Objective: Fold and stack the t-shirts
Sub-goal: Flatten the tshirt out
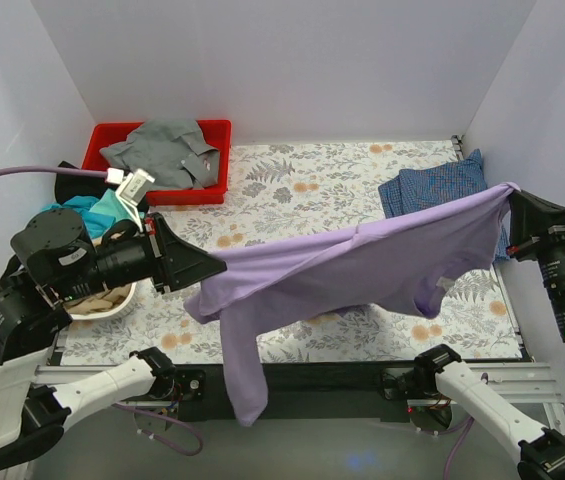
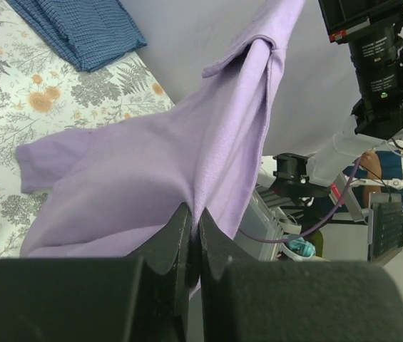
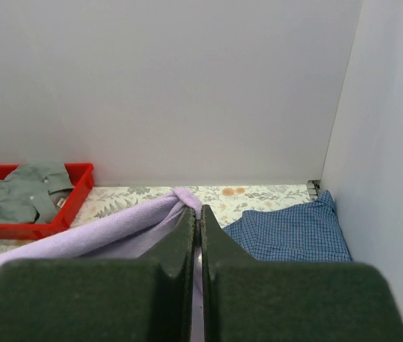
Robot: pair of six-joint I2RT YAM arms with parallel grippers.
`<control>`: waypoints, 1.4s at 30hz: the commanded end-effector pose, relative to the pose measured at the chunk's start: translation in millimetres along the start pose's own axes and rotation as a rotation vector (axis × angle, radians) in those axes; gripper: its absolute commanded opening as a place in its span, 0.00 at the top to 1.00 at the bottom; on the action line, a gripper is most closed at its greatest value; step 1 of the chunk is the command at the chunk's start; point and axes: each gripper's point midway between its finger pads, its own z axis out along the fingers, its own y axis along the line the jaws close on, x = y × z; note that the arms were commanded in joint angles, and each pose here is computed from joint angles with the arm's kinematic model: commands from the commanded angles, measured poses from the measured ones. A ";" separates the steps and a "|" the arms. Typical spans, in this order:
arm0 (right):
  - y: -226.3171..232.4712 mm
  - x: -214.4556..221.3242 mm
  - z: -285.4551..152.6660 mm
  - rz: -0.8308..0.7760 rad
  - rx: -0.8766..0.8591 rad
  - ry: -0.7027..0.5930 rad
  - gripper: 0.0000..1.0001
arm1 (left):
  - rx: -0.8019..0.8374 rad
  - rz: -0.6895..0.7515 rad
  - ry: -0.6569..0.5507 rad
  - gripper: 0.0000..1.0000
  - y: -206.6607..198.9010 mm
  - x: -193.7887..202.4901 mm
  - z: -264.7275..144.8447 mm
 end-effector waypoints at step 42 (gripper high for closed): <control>-78.6 319.7 300.8 -0.274 0.403 0.563 0.39 | -0.941 0.056 0.312 0.21 494.4 -11.4 238.3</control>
